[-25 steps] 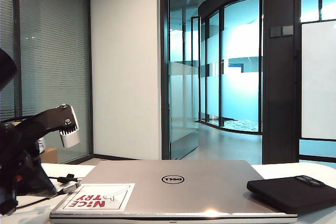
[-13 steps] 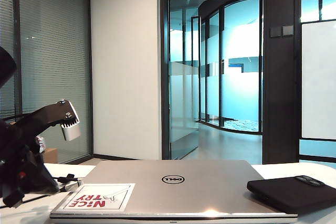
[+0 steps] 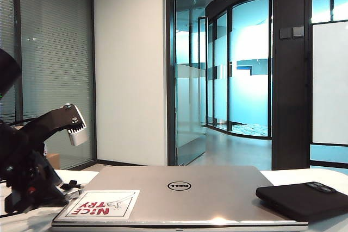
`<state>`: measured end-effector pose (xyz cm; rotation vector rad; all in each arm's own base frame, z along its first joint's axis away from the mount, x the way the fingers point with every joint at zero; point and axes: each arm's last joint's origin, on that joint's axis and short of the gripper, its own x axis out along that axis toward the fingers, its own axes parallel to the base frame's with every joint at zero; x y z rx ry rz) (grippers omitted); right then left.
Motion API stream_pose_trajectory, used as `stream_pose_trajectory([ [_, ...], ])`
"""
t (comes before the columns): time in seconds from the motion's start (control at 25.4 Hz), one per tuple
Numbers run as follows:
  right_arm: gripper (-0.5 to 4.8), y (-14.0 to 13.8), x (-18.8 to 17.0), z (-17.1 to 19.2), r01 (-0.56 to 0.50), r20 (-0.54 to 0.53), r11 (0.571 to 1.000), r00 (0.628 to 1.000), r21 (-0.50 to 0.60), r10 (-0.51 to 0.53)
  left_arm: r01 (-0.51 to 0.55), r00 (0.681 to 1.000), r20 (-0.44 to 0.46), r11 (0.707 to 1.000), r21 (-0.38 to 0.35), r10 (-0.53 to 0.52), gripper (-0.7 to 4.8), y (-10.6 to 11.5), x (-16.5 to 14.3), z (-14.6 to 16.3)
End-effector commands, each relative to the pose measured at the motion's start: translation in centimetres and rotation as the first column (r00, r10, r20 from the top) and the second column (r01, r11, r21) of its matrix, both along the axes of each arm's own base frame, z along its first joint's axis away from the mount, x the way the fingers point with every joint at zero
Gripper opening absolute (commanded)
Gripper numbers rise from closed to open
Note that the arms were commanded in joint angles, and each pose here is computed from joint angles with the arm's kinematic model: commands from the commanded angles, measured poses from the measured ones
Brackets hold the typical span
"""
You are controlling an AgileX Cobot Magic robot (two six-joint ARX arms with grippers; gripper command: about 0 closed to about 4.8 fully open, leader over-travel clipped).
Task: Pick up the charging cable and the phone, plug the charging cable into the charging port on the phone, and finally place them back on the table.
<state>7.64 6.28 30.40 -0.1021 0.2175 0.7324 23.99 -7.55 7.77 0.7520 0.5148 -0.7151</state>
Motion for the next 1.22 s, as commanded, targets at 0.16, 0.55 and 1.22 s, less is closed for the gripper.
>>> stream_pose_trajectory([
  [0.16,-0.03,0.0,0.0,0.4,0.0,0.025,1.0,1.0,0.017,0.0,0.007,0.999,-0.039,1.0,0.007,-0.007,2.38,-0.3,0.7,-0.6],
  [0.55,-0.03,0.0,0.0,0.4,0.007,0.028,1.0,1.0,0.017,-0.008,0.014,0.993,-0.115,0.999,0.033,-0.01,1.97,-0.1,0.2,-1.2],
  [1.22,-0.03,0.0,0.0,0.5,0.017,0.035,1.0,0.999,0.021,-0.018,-0.171,0.978,-0.147,0.974,-0.146,0.149,-0.07,0.0,-0.1,2.8],
])
